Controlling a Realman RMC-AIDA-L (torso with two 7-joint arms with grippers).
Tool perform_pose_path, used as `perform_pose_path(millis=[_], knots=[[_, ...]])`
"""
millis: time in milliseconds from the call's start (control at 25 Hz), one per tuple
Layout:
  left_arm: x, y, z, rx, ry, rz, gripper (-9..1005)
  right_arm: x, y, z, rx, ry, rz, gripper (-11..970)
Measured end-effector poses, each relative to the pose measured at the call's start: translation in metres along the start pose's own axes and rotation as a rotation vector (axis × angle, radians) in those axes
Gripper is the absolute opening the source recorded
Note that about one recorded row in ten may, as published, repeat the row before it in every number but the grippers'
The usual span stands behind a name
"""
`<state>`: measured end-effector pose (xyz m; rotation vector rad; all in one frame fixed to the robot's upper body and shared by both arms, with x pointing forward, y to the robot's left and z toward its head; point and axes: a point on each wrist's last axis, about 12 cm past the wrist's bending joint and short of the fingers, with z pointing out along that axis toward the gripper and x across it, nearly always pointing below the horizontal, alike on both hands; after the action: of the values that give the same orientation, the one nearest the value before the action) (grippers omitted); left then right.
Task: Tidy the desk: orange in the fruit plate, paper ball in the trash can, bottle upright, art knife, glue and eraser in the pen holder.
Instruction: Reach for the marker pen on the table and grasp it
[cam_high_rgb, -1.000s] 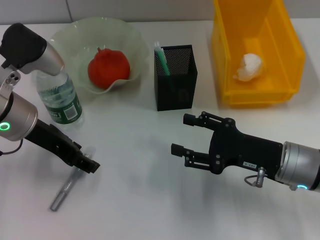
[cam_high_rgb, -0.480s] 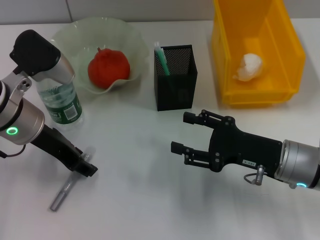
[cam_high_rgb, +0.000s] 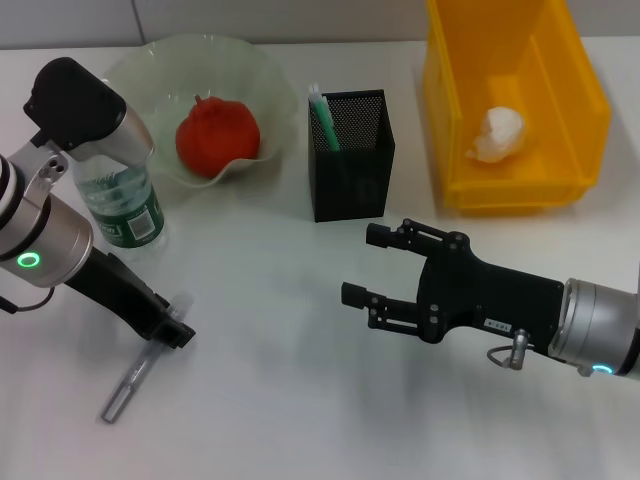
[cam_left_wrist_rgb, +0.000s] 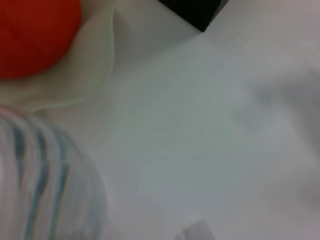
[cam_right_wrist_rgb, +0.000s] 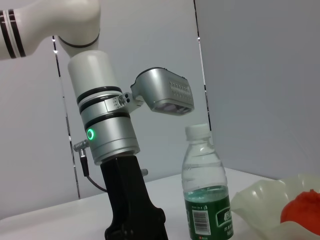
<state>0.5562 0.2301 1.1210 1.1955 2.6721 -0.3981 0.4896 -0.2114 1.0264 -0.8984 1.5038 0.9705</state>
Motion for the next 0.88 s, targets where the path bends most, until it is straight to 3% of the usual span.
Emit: perform_pose_path(millis=[880], knots=[[0.0023,0.0021,0.0036,-0.010,0.001,0.002,406,-0.0010,-0.0010,0.0023,-0.006,0.002,0.001,767]])
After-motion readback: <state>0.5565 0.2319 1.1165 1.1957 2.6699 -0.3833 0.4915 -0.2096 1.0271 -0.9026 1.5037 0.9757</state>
